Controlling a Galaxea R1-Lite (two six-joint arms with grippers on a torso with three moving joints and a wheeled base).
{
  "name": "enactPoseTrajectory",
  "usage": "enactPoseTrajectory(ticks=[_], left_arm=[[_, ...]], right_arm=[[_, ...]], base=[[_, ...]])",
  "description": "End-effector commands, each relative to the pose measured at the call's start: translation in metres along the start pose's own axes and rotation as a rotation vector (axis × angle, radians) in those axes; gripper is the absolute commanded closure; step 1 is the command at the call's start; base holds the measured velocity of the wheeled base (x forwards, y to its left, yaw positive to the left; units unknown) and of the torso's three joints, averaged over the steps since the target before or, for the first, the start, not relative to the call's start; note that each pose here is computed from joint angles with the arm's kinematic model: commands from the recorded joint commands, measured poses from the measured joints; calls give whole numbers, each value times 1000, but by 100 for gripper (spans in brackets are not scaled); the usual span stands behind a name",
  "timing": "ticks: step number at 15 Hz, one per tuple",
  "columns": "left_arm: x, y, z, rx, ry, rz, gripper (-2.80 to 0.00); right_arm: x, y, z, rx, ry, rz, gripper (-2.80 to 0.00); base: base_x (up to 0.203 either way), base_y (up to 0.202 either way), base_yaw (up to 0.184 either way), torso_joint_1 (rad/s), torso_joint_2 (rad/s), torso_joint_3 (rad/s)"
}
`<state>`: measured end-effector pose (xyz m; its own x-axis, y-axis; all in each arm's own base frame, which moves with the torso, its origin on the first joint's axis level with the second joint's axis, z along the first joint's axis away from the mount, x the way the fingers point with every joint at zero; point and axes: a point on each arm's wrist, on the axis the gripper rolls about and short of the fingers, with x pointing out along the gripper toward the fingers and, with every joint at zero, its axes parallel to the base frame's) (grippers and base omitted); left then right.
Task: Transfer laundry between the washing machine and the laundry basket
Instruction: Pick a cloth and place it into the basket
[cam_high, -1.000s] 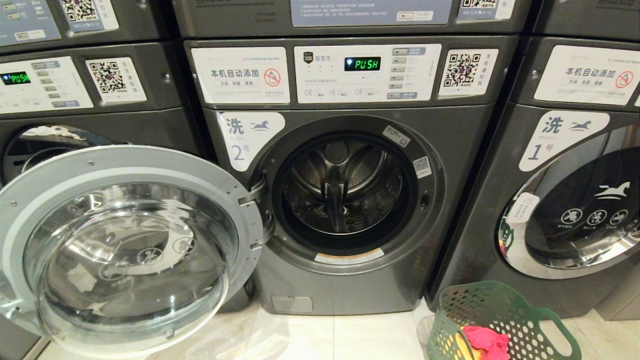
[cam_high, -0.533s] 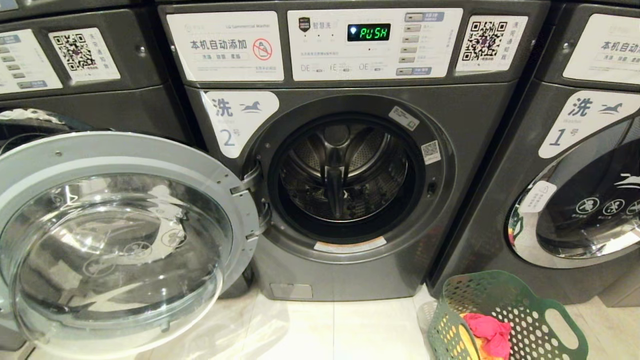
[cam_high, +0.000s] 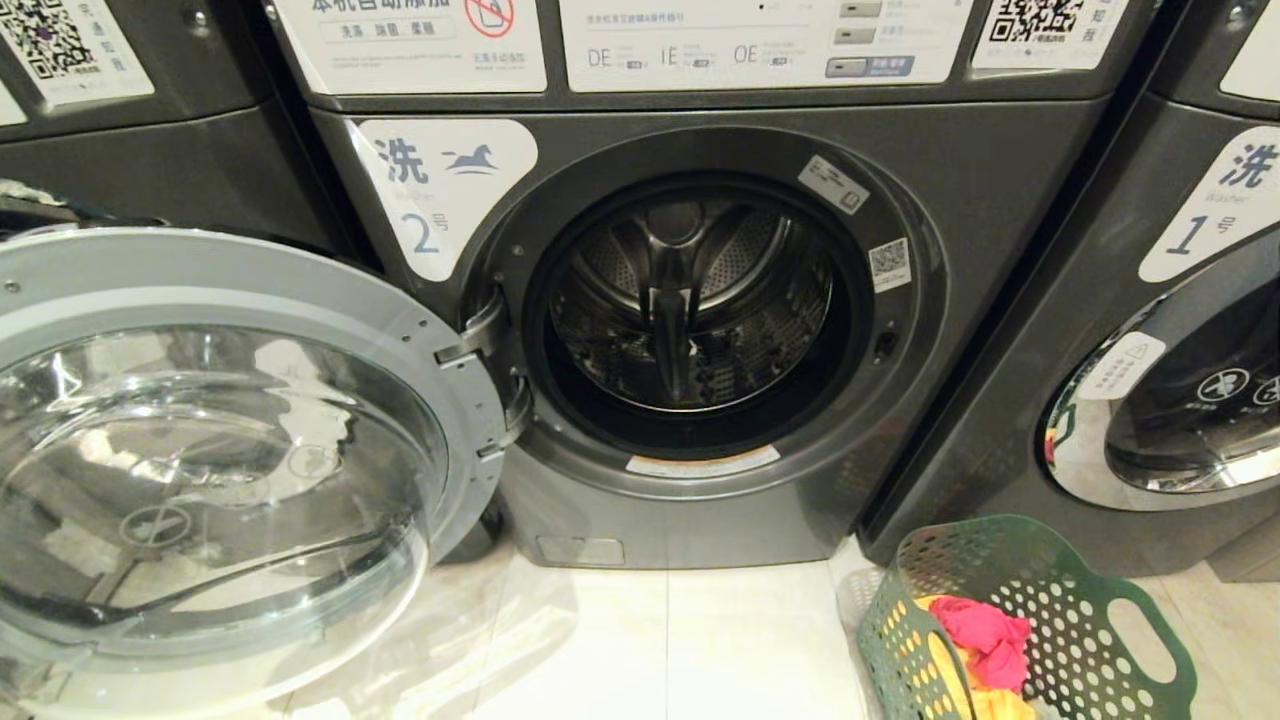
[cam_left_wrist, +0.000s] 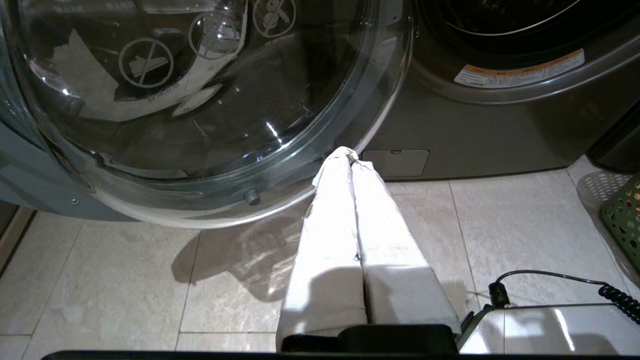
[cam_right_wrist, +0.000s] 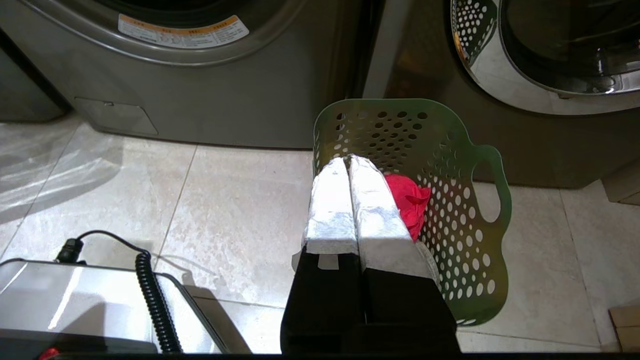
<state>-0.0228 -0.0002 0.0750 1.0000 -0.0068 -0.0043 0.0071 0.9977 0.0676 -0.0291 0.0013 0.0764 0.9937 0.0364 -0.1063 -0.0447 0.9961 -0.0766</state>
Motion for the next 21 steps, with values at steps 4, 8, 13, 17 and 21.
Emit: enactPoseTrajectory(ticks=[4, 8, 13, 17, 21], left_arm=[[0, 0, 0, -2, 2, 2, 0], [0, 0, 0, -3, 2, 2, 0], [0, 0, 0, -6, 2, 1, 0], [0, 0, 0, -14, 4, 4, 0], [0, 0, 0, -14, 3, 4, 0]], right_arm=[[0, 0, 0, -1, 2, 1, 0], [0, 0, 0, -1, 2, 1, 0], [0, 0, 0, -1, 2, 1, 0], [0, 0, 0, -4, 2, 1, 0], [0, 0, 0, -5, 1, 0, 0]], base=[[0, 0, 0, 4, 2, -195], [0, 0, 0, 1, 1, -195], [0, 0, 0, 2, 3, -194], [0, 0, 0, 5, 6, -139], [0, 0, 0, 1, 0, -8]])
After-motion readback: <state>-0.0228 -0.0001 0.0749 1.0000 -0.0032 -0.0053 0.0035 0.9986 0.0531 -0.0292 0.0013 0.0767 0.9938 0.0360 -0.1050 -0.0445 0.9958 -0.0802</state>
